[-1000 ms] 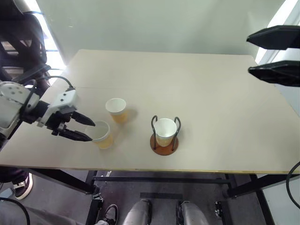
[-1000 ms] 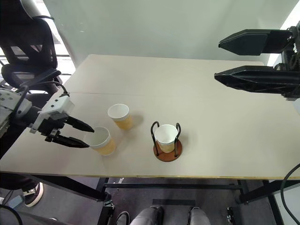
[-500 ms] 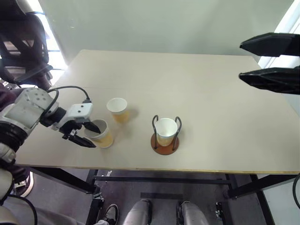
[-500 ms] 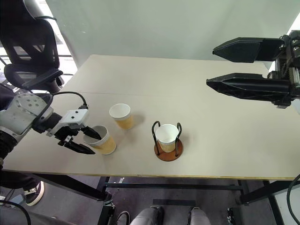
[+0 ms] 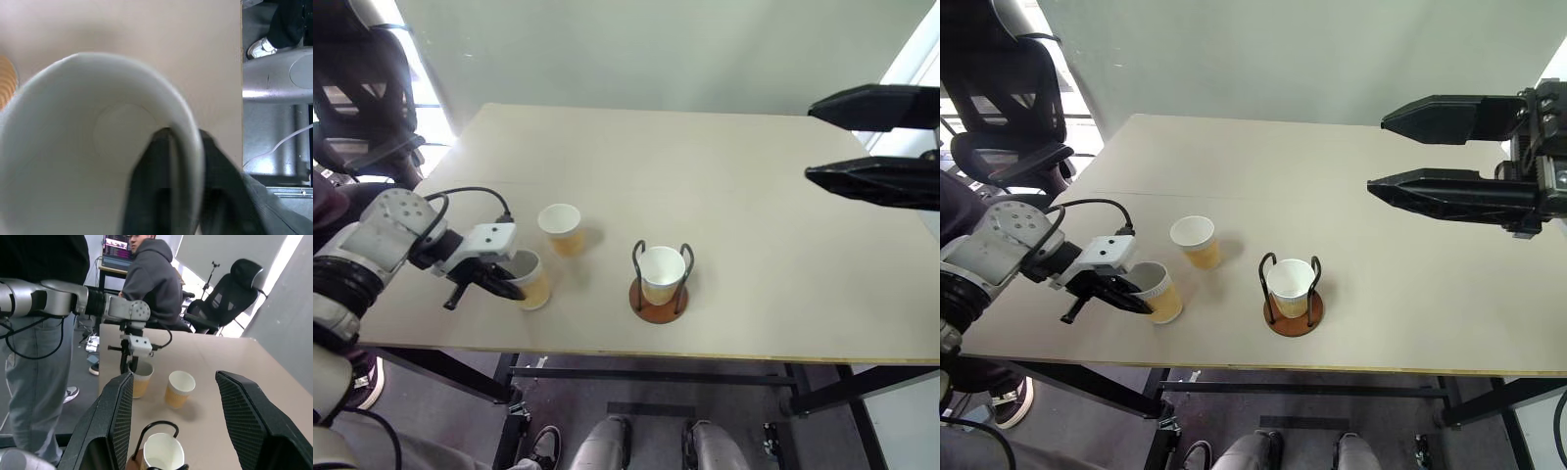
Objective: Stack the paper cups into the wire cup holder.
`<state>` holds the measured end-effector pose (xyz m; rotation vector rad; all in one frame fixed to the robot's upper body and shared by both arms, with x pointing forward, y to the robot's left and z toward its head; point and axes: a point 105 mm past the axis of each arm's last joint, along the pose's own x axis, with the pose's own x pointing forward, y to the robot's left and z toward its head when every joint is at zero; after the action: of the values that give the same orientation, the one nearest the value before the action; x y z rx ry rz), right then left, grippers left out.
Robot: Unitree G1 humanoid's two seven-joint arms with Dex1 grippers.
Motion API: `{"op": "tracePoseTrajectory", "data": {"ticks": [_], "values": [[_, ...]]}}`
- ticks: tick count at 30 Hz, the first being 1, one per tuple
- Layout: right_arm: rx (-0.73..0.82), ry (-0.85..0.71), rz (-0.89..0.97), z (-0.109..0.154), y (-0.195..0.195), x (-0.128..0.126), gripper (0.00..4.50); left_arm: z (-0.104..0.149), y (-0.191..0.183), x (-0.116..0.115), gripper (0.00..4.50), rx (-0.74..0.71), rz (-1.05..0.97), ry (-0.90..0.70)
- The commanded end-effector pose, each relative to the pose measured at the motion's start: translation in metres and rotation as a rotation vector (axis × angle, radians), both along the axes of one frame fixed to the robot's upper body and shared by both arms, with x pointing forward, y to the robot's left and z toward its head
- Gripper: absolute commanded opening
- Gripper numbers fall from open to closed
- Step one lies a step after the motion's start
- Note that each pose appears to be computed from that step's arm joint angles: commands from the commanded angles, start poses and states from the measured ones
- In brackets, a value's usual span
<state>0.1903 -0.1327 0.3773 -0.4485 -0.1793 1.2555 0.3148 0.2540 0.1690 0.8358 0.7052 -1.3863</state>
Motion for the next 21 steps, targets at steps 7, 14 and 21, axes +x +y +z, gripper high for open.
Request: {"op": "tracePoseTrajectory", "data": {"ticks": [7,14,21], "values": [[0.009,-0.077,-0.043,0.011,-0.006,-0.015,2.71,0.067,-0.037,-0.023,0.02,-0.256,-0.093,-0.026],[0.008,-0.096,-0.076,0.011,-0.006,-0.018,2.71,0.125,-0.113,-0.045,0.02,-0.486,-0.414,-0.047],[-0.016,-0.127,-0.141,0.013,-0.009,-0.027,2.71,0.152,-0.147,-0.011,0.02,-0.433,-0.507,-0.208]]}}
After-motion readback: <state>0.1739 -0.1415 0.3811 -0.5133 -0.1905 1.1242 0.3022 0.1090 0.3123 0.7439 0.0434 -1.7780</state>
